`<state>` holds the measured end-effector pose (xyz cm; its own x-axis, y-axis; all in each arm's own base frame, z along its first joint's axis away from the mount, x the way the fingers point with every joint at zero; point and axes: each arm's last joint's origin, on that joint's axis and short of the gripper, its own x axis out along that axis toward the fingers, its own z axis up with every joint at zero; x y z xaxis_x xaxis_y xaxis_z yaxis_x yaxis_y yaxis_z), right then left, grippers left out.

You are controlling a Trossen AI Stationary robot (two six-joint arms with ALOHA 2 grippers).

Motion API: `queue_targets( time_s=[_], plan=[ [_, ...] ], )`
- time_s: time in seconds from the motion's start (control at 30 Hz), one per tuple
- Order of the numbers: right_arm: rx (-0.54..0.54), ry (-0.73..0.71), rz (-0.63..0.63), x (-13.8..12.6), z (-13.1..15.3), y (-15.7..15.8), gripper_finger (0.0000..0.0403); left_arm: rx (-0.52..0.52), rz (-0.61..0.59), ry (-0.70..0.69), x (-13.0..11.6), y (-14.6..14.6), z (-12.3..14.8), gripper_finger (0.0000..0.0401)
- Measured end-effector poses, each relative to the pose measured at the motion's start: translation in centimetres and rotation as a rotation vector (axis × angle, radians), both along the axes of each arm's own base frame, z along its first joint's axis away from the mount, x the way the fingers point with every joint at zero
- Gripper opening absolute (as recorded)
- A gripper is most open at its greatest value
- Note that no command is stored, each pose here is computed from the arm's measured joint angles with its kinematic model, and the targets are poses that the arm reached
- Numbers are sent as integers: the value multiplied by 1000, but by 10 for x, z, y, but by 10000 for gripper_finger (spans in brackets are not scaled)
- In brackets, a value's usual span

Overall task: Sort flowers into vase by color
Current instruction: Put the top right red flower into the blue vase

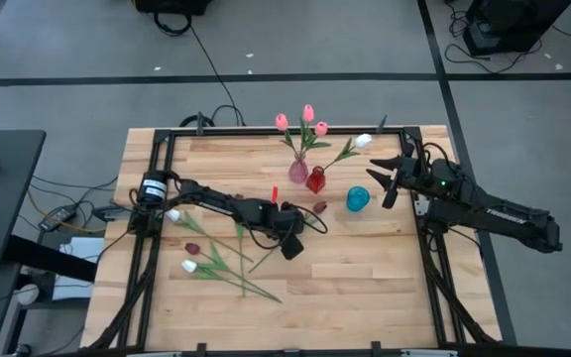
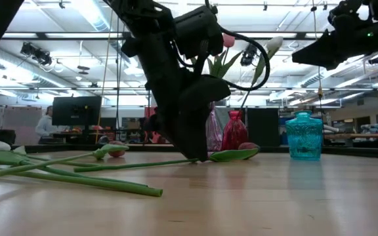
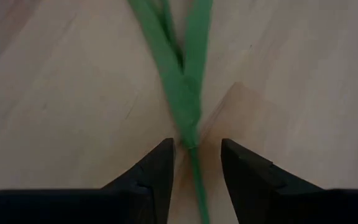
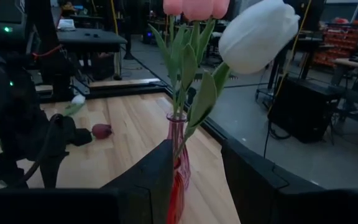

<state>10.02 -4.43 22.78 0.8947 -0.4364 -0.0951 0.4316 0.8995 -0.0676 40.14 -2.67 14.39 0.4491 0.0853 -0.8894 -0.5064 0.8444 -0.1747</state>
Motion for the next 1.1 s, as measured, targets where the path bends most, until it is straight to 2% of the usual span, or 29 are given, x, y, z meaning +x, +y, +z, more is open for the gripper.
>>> queue_targets(
  time_s=[0.13, 0.2, 0.3, 0.33, 0.47, 0.63, 0.73, 0.97, 1.1],
  plan=[
    [-1, -1, 0, 0, 0, 0, 151, 44, -33, 16, -1, 0, -2, 123],
    [-5, -4, 1, 0, 1, 0, 151, 62, -53, 19, -1, 1, -2, 91],
    [-8, -10, 1, 0, 1, 0, 151, 54, -80, 17, 0, 0, -2, 22],
    [-9, -11, 0, 0, 1, 0, 151, 44, -85, 15, 0, 0, -2, 14],
    [-11, -22, -4, 0, 2, 0, 151, 40, -102, -30, 3, 0, 1, 5],
    [-15, -34, 0, -1, 3, 0, 151, 102, -216, -275, 27, -3, 28, 3],
    [-19, -37, -16, -4, 4, 1, 151, 150, -267, -363, 35, -2, 40, 2],
    [-42, -86, -199, -25, 5, 5, 151, 297, -353, -557, 48, 3, 56, 1],
    [-51, -177, -170, -37, 9, 11, 151, 328, -375, -734, 57, 21, 70, 1]
  ],
)
